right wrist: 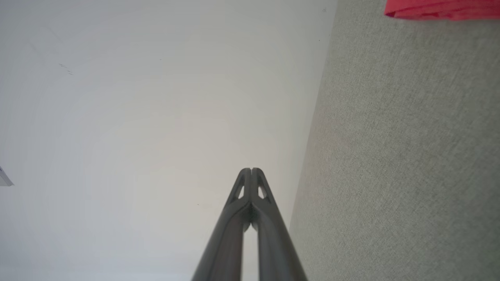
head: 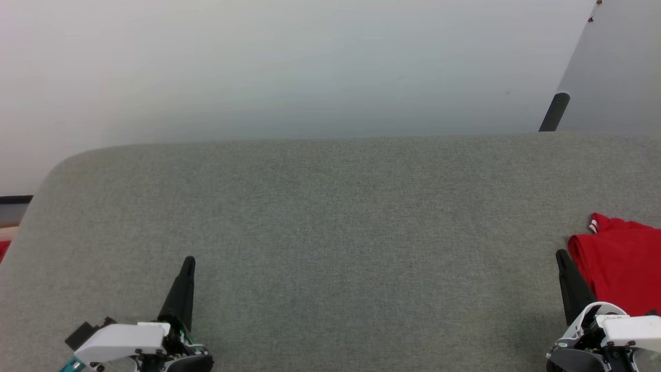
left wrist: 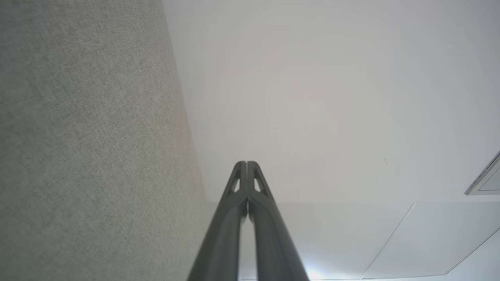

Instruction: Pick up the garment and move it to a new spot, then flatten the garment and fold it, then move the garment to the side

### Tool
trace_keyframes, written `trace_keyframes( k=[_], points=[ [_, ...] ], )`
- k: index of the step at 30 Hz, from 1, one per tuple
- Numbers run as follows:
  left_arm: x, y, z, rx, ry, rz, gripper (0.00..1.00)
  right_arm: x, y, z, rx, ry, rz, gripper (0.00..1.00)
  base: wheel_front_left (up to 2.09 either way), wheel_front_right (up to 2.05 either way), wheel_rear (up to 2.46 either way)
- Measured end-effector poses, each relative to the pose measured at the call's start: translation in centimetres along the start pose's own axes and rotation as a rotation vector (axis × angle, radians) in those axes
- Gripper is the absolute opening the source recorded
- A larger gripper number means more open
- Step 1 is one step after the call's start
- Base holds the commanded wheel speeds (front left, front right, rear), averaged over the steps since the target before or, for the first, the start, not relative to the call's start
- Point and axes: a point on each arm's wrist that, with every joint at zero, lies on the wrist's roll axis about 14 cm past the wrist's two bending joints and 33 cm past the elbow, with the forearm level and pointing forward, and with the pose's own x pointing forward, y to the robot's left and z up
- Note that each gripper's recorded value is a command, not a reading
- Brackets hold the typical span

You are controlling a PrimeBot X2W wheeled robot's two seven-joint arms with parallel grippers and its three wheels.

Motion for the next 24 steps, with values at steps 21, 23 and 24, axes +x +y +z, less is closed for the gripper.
trace_keyframes(
  k=[21, 23, 24],
  points=[
    [0.00, 0.00, -0.01, 0.000, 0.000, 0.000, 0.00, 0.00, 0.00, 0.00, 0.000, 0.000, 0.000, 0.00, 0.00, 0.00, 0.00],
    [0.00, 0.00, 0.00, 0.000, 0.000, 0.000, 0.00, 0.00, 0.00, 0.00, 0.000, 0.000, 0.000, 0.00, 0.00, 0.00, 0.00],
    [0.00, 0.00, 0.00, 0.000, 0.000, 0.000, 0.00, 0.00, 0.00, 0.00, 0.000, 0.000, 0.000, 0.00, 0.00, 0.00, 0.00]
  ],
)
